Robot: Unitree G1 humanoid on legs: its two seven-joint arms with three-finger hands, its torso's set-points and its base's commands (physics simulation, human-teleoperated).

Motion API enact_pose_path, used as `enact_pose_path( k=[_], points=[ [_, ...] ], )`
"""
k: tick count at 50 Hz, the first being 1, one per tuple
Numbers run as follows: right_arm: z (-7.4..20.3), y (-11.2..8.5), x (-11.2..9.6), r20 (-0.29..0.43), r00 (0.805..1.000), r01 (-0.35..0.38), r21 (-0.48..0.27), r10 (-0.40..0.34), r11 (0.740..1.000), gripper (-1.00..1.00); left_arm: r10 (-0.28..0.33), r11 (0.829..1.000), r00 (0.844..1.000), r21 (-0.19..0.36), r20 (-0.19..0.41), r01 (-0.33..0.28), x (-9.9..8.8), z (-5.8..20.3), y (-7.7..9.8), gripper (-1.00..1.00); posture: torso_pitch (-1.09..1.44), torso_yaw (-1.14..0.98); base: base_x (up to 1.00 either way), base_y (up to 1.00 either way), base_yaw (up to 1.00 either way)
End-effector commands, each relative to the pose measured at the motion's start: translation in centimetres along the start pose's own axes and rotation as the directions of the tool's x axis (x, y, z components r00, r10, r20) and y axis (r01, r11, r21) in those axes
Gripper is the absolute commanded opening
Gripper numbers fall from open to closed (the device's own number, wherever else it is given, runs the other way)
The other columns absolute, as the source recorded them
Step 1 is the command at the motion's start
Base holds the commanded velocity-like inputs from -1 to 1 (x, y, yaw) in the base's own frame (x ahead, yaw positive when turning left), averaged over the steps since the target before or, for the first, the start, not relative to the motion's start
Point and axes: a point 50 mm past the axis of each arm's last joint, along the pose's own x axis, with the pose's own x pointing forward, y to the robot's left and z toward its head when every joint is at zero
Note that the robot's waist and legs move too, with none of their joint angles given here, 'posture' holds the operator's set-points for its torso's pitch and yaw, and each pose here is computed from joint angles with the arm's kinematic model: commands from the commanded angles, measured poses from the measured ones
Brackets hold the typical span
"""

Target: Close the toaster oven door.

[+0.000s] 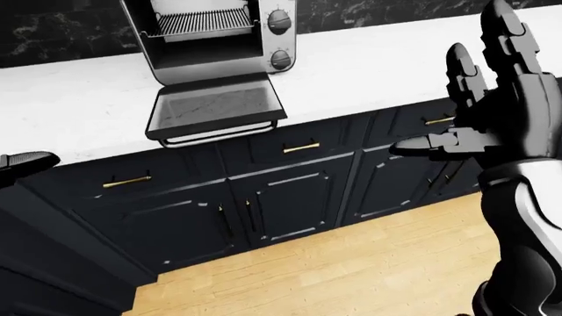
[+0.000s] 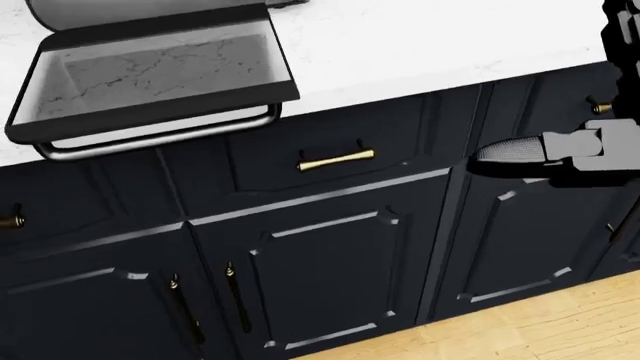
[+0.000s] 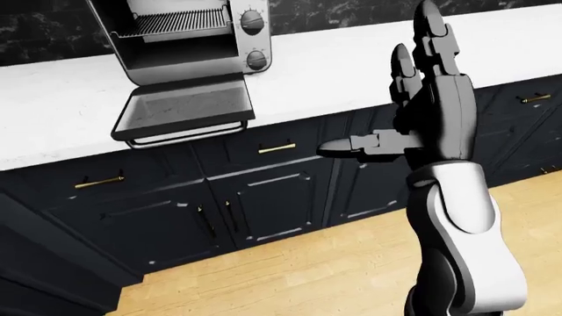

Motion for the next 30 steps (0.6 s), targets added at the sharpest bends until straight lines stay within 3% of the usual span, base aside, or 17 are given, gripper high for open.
enact_pose_path(
  k=[1, 30],
  points=[
    [1.0, 0.2, 0.0, 0.057, 0.998, -0.01, -0.002, 0.01, 1.0, 1.0, 0.006, 1.0, 0.998, 0.013, 0.067, -0.007, 0.1, 1.4, 0.1, 1.0, 0.0, 0.0, 0.14, 0.05, 0.0],
    [1.5, 0.2, 0.1, 0.064, 0.998, -0.012, 0.0, 0.012, 1.0, 1.0, 0.04, 0.999, 0.998, -0.003, 0.053, -0.04, 0.0, 1.6, 1.4, 1.0, 0.0, 0.0, 0.14, 0.05, 0.0]
  ],
)
